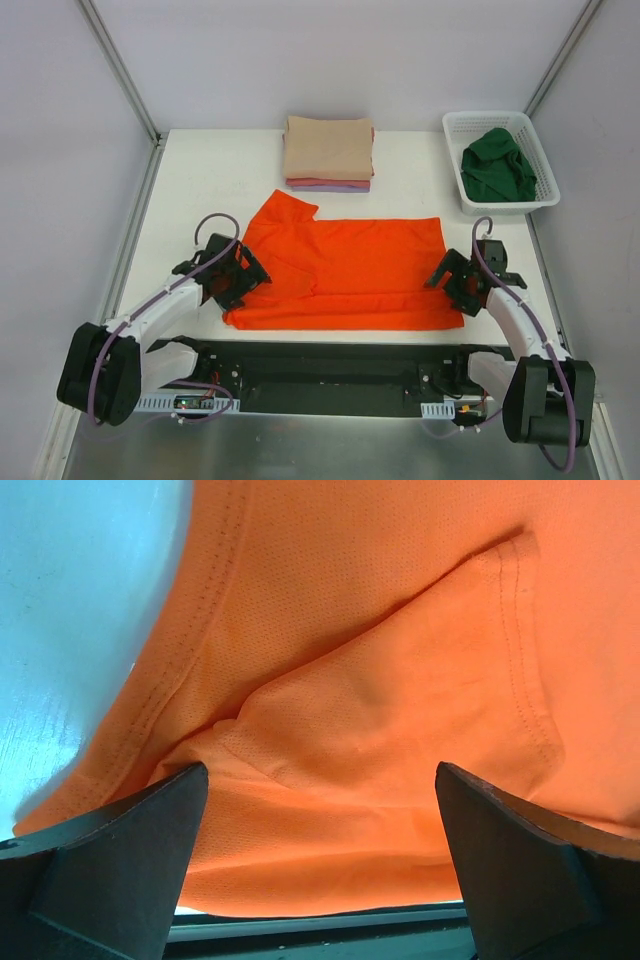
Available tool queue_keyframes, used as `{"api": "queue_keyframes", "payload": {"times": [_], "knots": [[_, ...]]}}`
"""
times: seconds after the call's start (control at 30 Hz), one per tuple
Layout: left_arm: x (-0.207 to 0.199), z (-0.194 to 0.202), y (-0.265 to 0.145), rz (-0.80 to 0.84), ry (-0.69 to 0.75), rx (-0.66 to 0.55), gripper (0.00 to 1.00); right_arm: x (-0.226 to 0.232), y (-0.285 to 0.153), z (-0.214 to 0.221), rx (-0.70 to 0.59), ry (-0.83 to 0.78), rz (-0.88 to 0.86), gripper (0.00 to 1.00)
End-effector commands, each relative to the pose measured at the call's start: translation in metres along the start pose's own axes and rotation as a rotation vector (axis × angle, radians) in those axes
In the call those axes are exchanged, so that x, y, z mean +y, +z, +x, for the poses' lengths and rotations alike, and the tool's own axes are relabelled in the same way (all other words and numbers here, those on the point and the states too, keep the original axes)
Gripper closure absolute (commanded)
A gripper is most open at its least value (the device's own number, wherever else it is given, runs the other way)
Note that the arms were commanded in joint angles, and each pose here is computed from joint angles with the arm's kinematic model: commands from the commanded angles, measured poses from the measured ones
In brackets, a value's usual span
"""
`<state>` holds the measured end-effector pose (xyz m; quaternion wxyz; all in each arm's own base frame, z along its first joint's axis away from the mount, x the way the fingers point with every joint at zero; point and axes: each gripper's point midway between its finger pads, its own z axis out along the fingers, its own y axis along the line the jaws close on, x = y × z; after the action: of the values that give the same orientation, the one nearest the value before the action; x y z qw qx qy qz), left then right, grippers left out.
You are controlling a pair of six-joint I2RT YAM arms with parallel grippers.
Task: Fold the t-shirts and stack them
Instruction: Fold the flattened tshirt in 1/3 of the way
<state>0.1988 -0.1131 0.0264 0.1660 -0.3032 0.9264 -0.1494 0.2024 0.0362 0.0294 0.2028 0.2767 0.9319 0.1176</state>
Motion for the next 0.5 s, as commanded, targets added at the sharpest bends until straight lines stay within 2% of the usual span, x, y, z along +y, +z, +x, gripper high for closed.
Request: {"api": "queue_keyframes", "payload": {"times": [0.0,0.17,0.47], "knots": [[0.063,0.010,0.002,-0.217,-0.041,-0.025,0.01,-0.013,-0.008,-0.007,-0.054,-0.026,0.066,0.04],[0.039,0.005,-0.019,-0.090,-0.029,-0.051,0.01,0.030,-0.032,-0.028,-0.146,-0.163,-0.155,0.04],[-0.025,-0.079,-0.090,0.017,0.055,-0.354,0.01,0.102,-0.081,-0.090,-0.344,-0.230,-0.406,0.04]]}}
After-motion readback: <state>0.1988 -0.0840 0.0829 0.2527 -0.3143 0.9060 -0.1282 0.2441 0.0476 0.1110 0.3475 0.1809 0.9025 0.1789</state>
